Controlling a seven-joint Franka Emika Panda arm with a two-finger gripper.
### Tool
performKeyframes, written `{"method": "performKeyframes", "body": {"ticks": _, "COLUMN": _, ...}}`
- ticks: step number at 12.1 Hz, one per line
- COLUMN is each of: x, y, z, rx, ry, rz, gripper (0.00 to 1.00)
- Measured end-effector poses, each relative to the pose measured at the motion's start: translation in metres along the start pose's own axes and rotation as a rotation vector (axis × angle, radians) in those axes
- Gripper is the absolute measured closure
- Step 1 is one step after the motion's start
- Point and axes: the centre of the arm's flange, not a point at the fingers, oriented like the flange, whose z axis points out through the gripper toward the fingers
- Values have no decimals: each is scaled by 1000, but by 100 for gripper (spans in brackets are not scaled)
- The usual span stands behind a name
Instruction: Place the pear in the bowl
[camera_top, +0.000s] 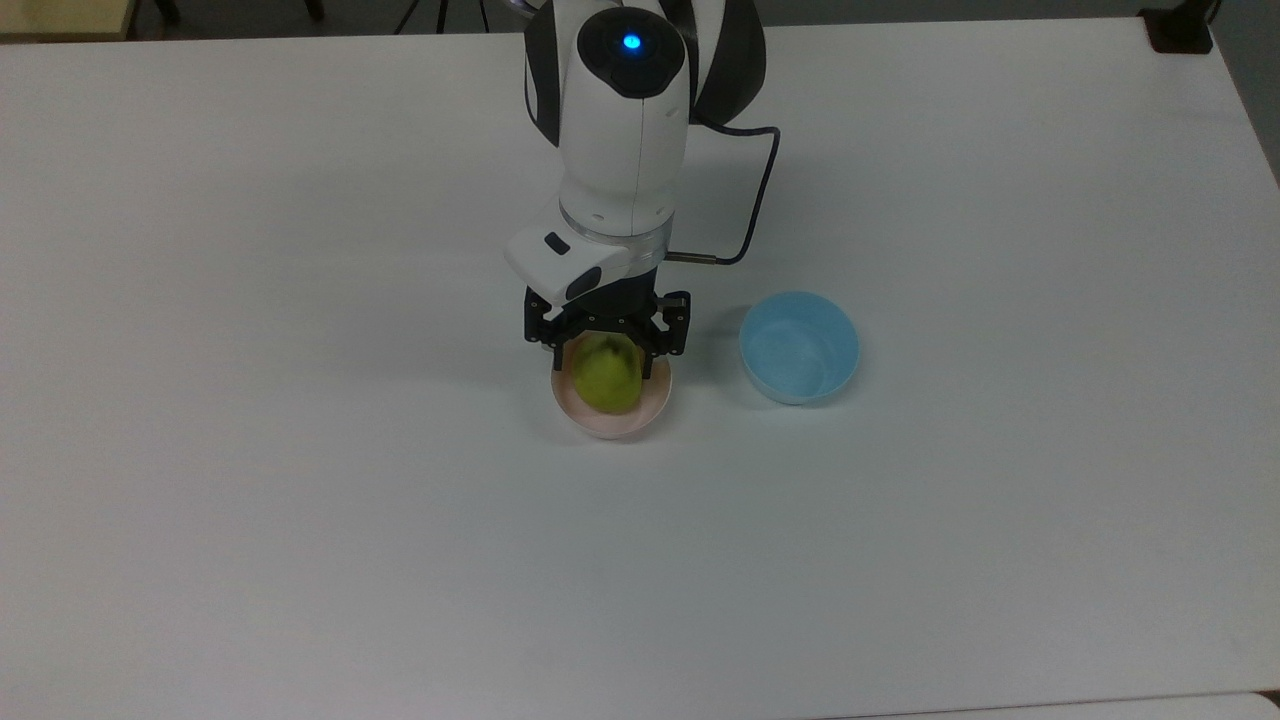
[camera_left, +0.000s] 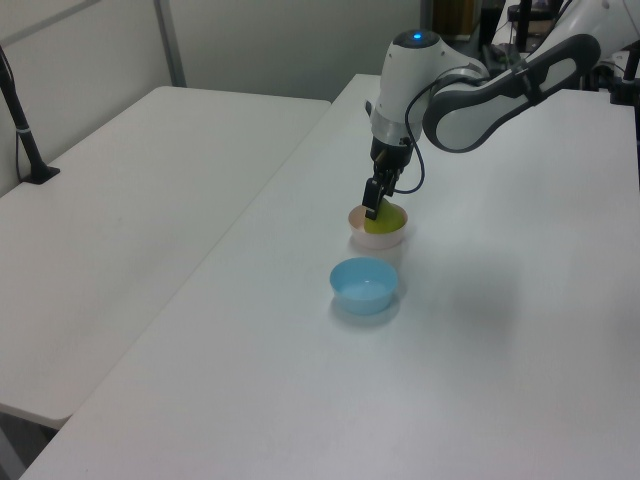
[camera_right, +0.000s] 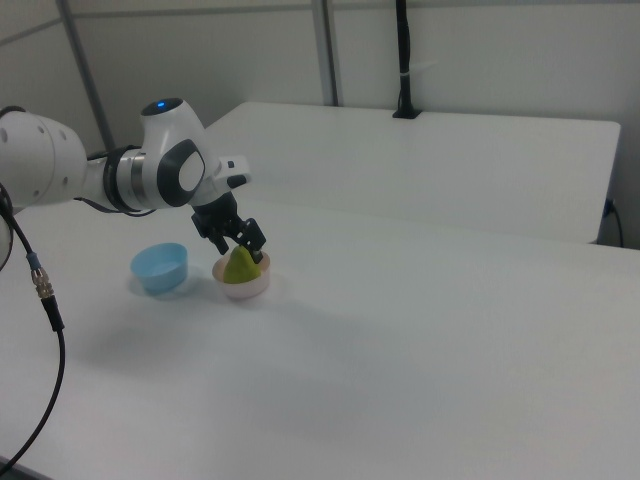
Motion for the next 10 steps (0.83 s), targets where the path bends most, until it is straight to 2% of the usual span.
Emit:
{"method": "performKeyframes", "body": {"ticks": 1, "x": 1, "y": 0, "z": -4, "rx": 1, "ry": 6, "rz": 1, "gripper": 1}}
{"method": "performKeyframes", "body": {"ticks": 4, "x": 4, "y": 5, "z": -30, "rx": -2, "ry": 23, "rz": 8, "gripper": 0}}
{"method": "performKeyframes", "body": {"ticks": 10, "x": -3, "y": 60, "z": -122, "rx": -59, "ry": -64, "rz": 62, "gripper": 0}}
